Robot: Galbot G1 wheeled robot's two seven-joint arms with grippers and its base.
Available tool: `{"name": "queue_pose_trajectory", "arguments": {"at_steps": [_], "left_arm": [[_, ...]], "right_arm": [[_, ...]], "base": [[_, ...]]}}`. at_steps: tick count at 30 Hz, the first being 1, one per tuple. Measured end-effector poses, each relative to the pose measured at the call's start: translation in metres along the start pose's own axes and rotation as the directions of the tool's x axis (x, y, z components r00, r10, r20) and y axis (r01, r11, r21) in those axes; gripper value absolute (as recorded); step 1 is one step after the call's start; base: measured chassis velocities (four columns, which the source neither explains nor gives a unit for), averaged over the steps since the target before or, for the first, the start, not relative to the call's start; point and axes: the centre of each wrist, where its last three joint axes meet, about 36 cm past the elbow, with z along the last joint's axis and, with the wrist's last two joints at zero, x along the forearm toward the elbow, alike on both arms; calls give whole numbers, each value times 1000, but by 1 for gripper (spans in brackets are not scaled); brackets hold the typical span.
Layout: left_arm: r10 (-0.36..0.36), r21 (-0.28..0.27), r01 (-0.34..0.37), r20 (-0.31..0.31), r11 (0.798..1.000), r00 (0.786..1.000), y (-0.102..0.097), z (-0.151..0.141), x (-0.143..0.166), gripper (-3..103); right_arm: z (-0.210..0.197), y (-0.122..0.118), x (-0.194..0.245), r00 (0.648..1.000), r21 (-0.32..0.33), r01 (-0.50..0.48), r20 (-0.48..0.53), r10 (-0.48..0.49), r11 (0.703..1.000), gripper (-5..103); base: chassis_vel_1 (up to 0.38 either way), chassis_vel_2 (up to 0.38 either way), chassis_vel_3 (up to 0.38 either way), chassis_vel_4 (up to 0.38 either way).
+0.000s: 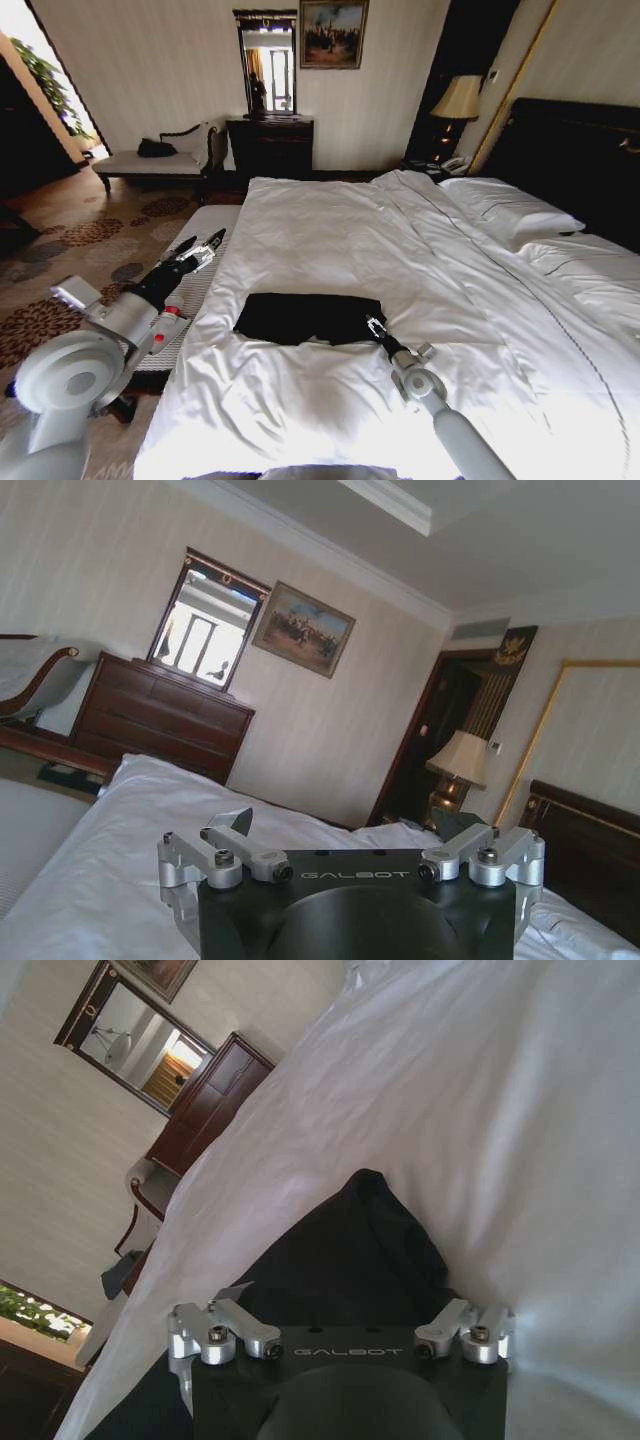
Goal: Fold the clothes on the bed.
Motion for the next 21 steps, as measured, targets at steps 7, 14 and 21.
{"name": "queue_pose_trajectory", "arguments": {"at_steps": [7, 14, 21], "left_arm": [[-3, -4, 3, -3, 1000, 1000, 0, 1, 0, 100], [-11, -4, 11, 4, 1000, 1000, 2, -1, 1, 100], [-19, -4, 19, 15, 1000, 1000, 4, -2, 1, 100]], "right_arm": [[3, 4, -5, 1000, -7, 15, -1, -15, 1000, 58], [9, 5, -1, 999, -10, 49, -7, -49, 999, 37], [9, -1, -5, 999, 0, 40, -8, -40, 999, 10]], "base": [[0, 0, 0, 0], [0, 0, 0, 0], [0, 0, 0, 0]]}}
